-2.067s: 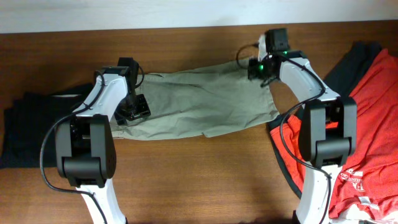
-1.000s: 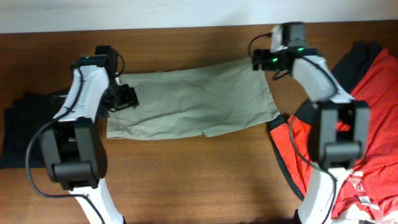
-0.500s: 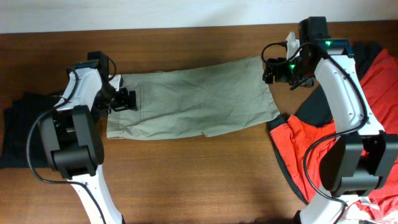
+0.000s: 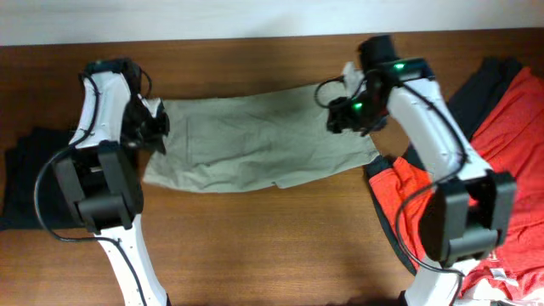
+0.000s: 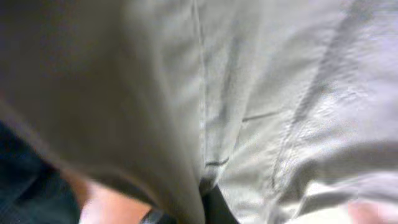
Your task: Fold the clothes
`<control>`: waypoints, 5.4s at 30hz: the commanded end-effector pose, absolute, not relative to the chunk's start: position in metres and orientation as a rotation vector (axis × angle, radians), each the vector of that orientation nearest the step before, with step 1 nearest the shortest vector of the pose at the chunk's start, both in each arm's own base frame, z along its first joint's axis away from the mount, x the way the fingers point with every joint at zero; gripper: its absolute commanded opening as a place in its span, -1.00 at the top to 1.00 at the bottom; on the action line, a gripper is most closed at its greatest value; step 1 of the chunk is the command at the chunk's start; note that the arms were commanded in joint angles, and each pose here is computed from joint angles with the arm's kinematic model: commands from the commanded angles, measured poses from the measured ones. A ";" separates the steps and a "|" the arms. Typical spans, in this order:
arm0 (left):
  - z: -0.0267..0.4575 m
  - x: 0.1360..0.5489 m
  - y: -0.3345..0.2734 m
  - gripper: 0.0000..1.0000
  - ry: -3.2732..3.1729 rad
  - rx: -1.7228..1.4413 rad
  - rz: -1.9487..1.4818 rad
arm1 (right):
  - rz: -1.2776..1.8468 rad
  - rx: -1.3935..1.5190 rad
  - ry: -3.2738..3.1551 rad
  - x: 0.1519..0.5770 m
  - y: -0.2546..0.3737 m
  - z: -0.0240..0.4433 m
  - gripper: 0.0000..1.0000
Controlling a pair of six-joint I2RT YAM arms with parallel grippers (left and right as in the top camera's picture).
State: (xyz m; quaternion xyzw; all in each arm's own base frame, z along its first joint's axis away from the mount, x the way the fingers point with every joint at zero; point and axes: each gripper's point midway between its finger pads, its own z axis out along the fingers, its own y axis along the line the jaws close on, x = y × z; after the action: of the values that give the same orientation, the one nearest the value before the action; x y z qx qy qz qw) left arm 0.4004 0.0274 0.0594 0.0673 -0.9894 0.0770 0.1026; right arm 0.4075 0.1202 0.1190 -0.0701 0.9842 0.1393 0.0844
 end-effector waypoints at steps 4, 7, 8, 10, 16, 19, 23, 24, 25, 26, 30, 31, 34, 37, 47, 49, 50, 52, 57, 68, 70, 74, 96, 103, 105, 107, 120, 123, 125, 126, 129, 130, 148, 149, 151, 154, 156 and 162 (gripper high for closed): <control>0.146 0.425 0.008 0.99 -3.074 0.175 0.402 | 0.700 -0.597 2.893 0.394 0.256 0.046 -0.18; 0.157 0.424 0.007 1.00 -3.101 0.167 0.407 | 0.737 -0.745 2.844 0.381 0.307 0.019 -0.15; 0.160 0.424 0.007 1.00 -3.109 0.165 0.407 | 0.747 -0.745 2.864 0.373 0.322 0.005 -0.10; 0.177 0.422 0.003 0.99 -3.151 0.145 0.407 | 0.755 -0.795 2.890 0.355 0.342 -0.017 -0.08; 0.248 0.399 -0.061 0.99 -3.307 -0.091 0.440 | 0.773 -0.868 2.837 0.348 0.363 -0.020 -0.09; 0.236 0.404 -0.102 0.99 -3.301 -0.266 0.422 | 0.531 -0.697 2.821 0.410 0.282 0.064 -0.41; 0.240 0.423 -0.129 0.99 -3.375 -0.249 0.481 | 0.264 -0.279 2.992 0.436 0.126 0.080 -0.51; 0.241 0.427 -0.136 0.99 -3.389 -0.250 0.498 | 0.258 -0.260 3.014 0.433 0.115 0.073 -0.51; 0.240 0.430 -0.145 0.99 -3.395 -0.268 0.511 | 0.252 -0.225 3.050 0.427 0.100 0.063 -0.50; 0.235 0.433 -0.158 0.99 -3.393 -0.316 0.521 | 0.248 -0.210 3.098 0.416 0.087 0.049 -0.49; 0.193 0.439 -0.215 0.99 -3.321 -0.441 0.549 | 0.244 -0.212 3.188 0.384 0.083 0.010 -0.34; 0.188 0.438 -0.238 0.99 -3.301 -0.507 0.609 | 0.243 -0.210 3.202 0.378 0.082 0.000 -0.30; 0.189 0.432 -0.285 0.99 -3.298 -0.665 0.701 | 0.241 -0.208 3.231 0.366 0.080 -0.011 -0.25; 0.178 0.425 -0.310 0.94 -3.271 -0.745 0.715 | 0.241 -0.207 3.233 0.365 0.080 -0.011 -0.24; 0.193 0.419 -0.355 0.08 -3.160 -0.872 1.066 | 0.186 -0.198 3.232 0.372 0.072 0.002 -0.25; 0.198 0.429 -0.347 0.06 -3.170 -0.913 1.095 | -0.016 -0.078 3.178 0.405 0.028 0.056 -0.28; 0.201 0.450 -0.325 0.01 -3.224 -0.854 1.097 | -0.053 0.020 3.124 0.421 0.005 0.093 -0.29; 0.201 0.489 -0.275 -0.07 -3.359 -0.699 1.021 | 0.009 0.107 3.008 0.439 -0.013 0.161 -0.40; 0.176 0.527 -0.196 -0.27 -3.463 -0.422 0.843 | 0.678 -0.222 3.042 0.408 0.091 0.164 -0.54; 0.034 0.491 -0.190 -0.70 -3.124 -0.340 0.655 | -0.162 0.233 3.211 0.375 -0.004 -0.009 -0.52; 0.043 0.513 -0.205 -0.98 -3.188 -0.399 0.799 | -0.122 0.268 3.213 0.377 -0.015 -0.004 -0.61; 0.054 0.537 -0.245 -0.98 -3.185 -0.546 1.152 | -0.058 0.090 3.224 0.384 0.016 0.019 -0.67; 0.234 0.543 0.156 0.99 -3.662 0.832 0.177 | -0.056 0.184 3.166 0.383 -0.009 0.140 -0.67; 0.247 0.408 0.253 0.99 -3.182 1.463 -0.231 | 0.027 0.186 3.170 0.383 0.001 0.140 -0.66; 0.245 0.402 0.262 0.99 -3.157 1.489 -0.247 | 0.026 0.185 3.174 0.382 0.001 0.140 -0.66; 0.234 0.396 0.265 0.99 -3.120 1.457 -0.294 | 0.026 0.185 3.173 0.382 0.001 0.140 -0.66; 0.164 0.239 0.288 0.95 -2.523 1.474 -0.579 | 0.025 0.185 3.188 0.378 0.001 0.140 -0.68; 0.168 0.225 0.302 0.52 -2.476 1.494 -0.653 | 0.025 0.185 3.188 0.378 0.000 0.140 -0.68; 0.167 0.218 0.311 -0.64 -2.457 1.537 -0.654 | 0.025 0.185 3.188 0.378 0.000 0.140 -0.69; 0.166 0.219 0.310 -0.74 -2.458 1.550 -0.638 | 0.024 0.185 3.188 0.378 0.000 0.140 -0.69; 0.159 0.239 0.295 -0.74 -2.525 1.560 -0.507 | 0.024 0.185 3.187 0.378 0.000 0.140 -0.71; 0.158 0.259 0.282 -0.74 -2.593 1.496 -0.500 | 0.024 0.185 3.187 0.378 0.000 0.140 -0.71; 0.087 0.338 0.067 -0.98 -2.858 0.368 -0.867 | 0.025 0.173 3.189 0.378 0.000 0.140 -0.75; 0.078 0.337 0.070 -0.98 -2.856 0.358 -0.922 | 0.025 0.173 3.190 0.378 0.000 0.140 -0.75; 0.084 0.336 0.089 -0.98 -2.821 0.444 -1.123 | 0.025 0.173 3.191 0.378 0.000 0.140 -0.75; 0.076 0.351 0.089 -0.98 -2.892 0.516 -1.130 | 0.024 0.172 3.198 0.376 0.000 0.140 -0.75; 0.069 0.356 0.089 -0.98 -2.920 0.509 -1.130 | 0.025 0.144 3.201 0.375 0.000 0.140 -0.75; 0.050 0.363 0.111 -0.96 -2.942 0.500 -1.247 | 0.025 0.143 3.202 0.375 0.000 0.140 -0.75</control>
State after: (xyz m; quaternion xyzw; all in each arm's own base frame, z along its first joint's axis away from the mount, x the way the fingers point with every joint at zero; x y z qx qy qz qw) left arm 0.3694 0.0923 0.0457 0.1566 -0.9206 -0.3546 -0.0476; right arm 0.3734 -0.0004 0.1276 0.0495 0.9975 0.0062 -0.0506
